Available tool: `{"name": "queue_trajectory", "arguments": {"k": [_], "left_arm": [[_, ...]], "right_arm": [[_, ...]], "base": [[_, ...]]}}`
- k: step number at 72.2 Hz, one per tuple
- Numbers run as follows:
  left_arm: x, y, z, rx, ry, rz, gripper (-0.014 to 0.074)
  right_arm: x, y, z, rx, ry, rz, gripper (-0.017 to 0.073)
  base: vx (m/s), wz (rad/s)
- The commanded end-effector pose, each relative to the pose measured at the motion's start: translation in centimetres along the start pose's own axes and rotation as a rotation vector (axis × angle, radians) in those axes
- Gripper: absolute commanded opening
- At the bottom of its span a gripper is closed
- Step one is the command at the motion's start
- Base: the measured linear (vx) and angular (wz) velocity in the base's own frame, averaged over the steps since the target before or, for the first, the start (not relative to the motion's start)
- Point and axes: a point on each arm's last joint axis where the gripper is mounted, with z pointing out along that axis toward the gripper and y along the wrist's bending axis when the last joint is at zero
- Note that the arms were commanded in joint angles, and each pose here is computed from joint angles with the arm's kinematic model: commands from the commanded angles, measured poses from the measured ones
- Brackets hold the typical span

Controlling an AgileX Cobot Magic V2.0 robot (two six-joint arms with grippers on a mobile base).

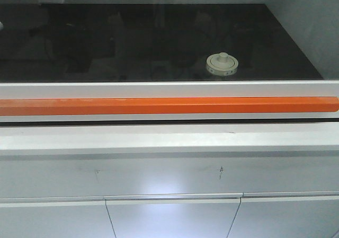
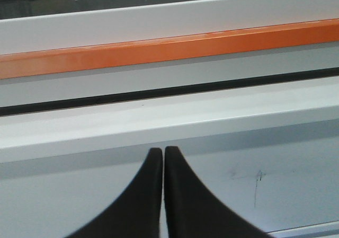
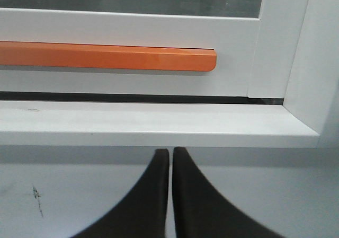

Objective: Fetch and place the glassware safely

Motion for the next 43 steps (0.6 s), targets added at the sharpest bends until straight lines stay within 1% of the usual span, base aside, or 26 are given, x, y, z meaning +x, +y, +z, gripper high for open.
{"name": "queue_trajectory", "arguments": {"k": [1, 43], "left_arm": [[0.19, -0.03, 0.07, -0.002, -0.056, -0.011, 0.0003], [0.19, -0.03, 0.07, -0.002, -0.056, -0.011, 0.0003]], "right_arm": [[-0.1, 0.06, 0.0, -0.001, -0.066, -0.008, 0.0], [-0.1, 0.06, 0.0, -0.001, -0.066, -0.008, 0.0]], "base": [[0.0, 0.0], [0.0, 0.0]]}}
